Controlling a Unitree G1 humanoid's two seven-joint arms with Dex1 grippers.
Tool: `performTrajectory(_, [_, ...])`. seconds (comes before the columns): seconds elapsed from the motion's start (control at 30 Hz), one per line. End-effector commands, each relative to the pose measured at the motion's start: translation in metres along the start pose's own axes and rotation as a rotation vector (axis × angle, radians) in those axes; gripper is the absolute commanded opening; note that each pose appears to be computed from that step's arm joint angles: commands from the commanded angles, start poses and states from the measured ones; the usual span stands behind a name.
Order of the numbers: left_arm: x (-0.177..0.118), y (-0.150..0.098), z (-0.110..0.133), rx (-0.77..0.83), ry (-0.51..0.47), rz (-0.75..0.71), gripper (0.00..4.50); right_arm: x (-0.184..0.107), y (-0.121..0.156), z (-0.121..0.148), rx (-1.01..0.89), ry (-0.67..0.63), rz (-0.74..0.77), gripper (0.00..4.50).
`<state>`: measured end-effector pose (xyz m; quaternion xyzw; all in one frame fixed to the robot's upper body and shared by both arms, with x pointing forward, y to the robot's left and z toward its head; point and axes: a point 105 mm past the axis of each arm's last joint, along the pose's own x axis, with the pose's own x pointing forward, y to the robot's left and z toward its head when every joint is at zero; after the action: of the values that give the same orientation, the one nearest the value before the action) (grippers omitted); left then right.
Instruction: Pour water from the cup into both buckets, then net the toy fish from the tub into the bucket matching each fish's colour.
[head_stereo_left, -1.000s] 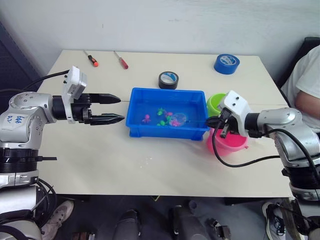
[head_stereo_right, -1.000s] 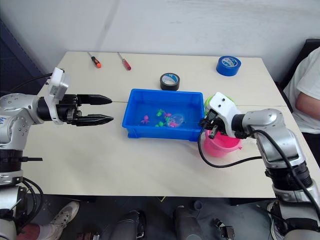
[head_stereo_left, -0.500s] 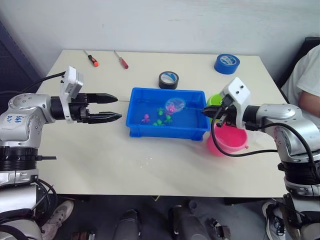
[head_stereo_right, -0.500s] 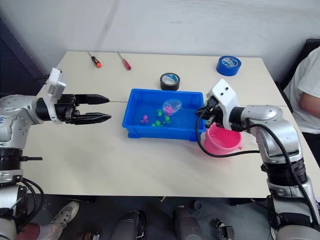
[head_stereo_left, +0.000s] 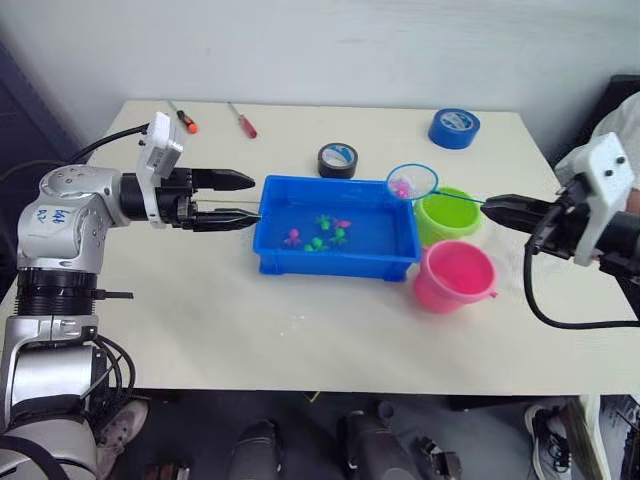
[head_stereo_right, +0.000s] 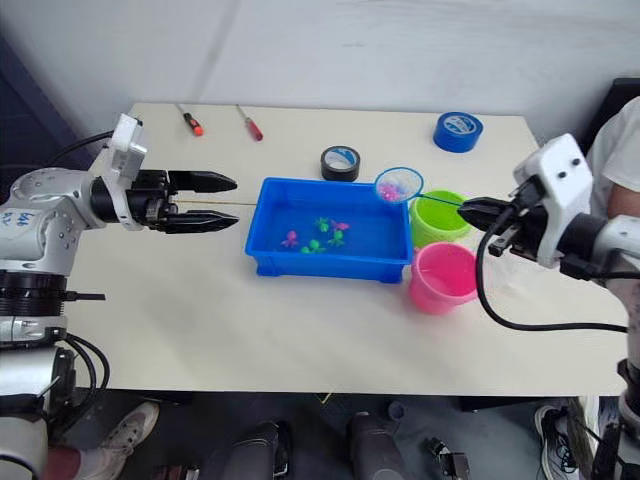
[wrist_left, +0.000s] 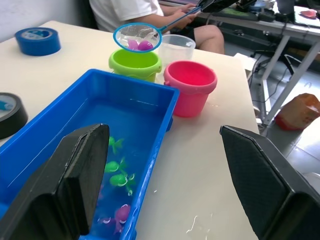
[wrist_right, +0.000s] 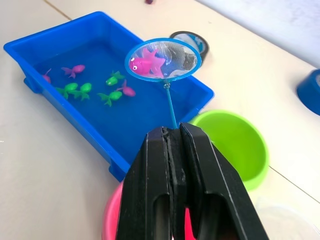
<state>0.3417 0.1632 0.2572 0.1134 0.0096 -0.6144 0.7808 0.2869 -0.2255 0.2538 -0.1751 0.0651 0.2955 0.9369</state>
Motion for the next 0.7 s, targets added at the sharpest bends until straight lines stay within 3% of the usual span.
performTrajectory(0.03, [0.003, 0.004, 0.009, 0.041, -0.007, -0.021, 3.87, -0.020, -0.005, 0.003, -0.044, 0.009, -0.076, 0.00])
performTrajectory(0.37, [0.019, 0.013, 0.009, 0.038, -0.016, -0.075, 3.87, -0.052, -0.008, -0.032, -0.053, 0.136, -0.208, 0.00])
performTrajectory(0.7, [0.029, 0.017, 0.009, 0.042, -0.023, -0.102, 3.87, -0.070, 0.001, -0.046, -0.179, 0.253, -0.251, 0.00])
